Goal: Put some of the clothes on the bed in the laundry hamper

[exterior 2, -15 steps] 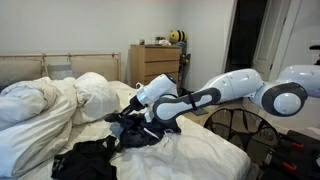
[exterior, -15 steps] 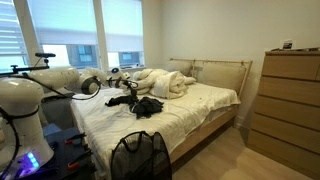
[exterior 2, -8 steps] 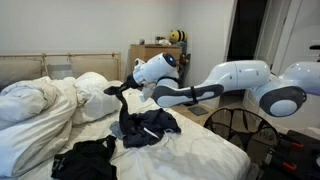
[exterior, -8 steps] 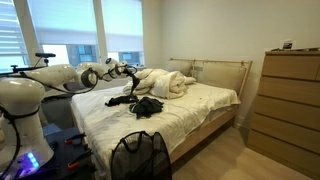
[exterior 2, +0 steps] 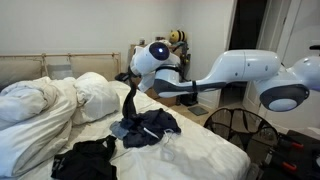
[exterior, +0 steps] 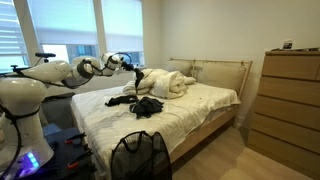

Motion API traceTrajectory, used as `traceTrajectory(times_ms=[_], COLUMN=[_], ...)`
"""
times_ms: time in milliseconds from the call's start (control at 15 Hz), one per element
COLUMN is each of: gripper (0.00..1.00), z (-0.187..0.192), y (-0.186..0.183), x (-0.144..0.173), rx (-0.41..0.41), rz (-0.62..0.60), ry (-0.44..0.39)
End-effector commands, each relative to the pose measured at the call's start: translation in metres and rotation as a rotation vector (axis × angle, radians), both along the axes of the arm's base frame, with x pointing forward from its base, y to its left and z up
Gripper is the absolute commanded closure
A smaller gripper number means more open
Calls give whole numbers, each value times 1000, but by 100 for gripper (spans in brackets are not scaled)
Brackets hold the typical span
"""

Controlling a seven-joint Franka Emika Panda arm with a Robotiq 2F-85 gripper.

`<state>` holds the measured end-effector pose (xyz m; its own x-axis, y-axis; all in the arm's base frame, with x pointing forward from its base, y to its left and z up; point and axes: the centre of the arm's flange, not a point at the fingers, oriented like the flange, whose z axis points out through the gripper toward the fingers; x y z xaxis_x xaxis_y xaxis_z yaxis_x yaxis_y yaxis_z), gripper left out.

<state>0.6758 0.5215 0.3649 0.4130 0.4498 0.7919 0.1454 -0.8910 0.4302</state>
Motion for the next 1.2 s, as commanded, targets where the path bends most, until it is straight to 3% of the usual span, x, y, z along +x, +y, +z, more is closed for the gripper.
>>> traceTrajectory(times_ms=[0, 200, 467, 733, 1133], gripper=[99, 99, 99, 99, 99], z=[13, 12, 34, 73, 107], y=[3, -17, -49, -83, -103], x=[-5, -18, -49, -81, -91], rx=[-73, -106, -88, 32, 302], rz=[-164, -309, -460, -544, -614], ry=[103, 234, 322, 361, 367])
